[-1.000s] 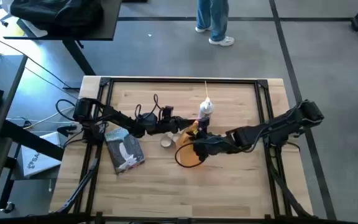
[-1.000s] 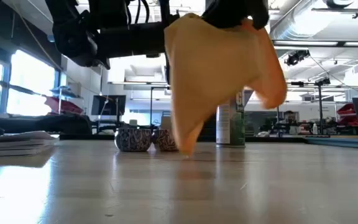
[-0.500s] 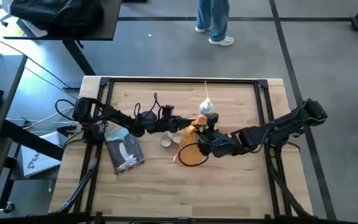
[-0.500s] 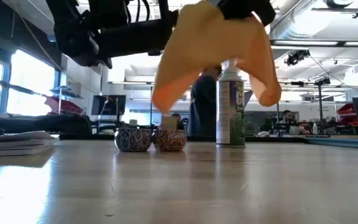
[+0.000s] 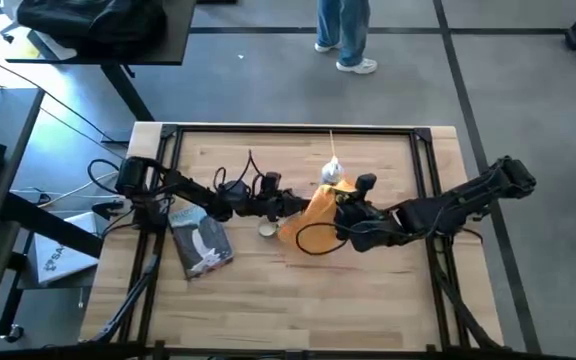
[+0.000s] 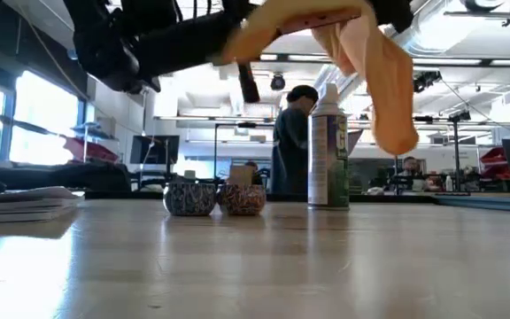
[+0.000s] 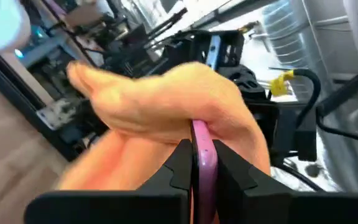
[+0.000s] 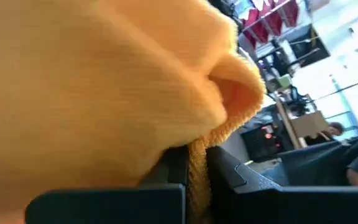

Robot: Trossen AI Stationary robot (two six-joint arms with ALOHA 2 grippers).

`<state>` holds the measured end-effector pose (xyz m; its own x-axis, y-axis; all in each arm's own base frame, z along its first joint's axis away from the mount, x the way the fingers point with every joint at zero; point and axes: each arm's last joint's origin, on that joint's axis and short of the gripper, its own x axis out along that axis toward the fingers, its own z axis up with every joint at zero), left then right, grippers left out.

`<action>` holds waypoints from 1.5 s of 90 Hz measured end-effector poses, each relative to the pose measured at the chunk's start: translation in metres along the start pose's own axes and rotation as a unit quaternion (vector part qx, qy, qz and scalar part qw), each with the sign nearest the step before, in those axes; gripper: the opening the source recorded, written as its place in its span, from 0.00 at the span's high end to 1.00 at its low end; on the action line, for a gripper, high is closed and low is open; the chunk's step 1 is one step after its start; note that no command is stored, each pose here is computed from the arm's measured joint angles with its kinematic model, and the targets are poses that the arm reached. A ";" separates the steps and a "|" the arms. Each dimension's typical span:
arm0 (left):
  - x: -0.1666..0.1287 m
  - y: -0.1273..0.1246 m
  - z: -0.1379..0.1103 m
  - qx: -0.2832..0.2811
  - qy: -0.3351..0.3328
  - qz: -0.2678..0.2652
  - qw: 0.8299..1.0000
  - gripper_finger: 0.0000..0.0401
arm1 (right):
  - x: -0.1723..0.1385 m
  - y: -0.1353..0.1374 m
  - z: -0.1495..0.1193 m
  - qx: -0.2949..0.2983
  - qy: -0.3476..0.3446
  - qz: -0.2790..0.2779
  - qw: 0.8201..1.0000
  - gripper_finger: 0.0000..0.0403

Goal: Apply microfiber cloth
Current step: Wipe the cellphone with the microfiber cloth

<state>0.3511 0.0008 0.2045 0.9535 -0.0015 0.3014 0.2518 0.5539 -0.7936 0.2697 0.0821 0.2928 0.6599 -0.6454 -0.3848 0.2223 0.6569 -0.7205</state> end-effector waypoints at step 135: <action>0.000 0.004 0.002 0.025 -0.012 0.019 0.999 0.97 | -0.092 -0.110 -0.018 -0.123 0.014 -0.095 0.988 1.00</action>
<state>0.3518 0.0045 0.2019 0.9580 0.0396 0.2839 0.2060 0.5938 -0.7778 0.1720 0.0620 0.3975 0.6022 -0.7606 -0.2427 0.1571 0.4110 -0.8980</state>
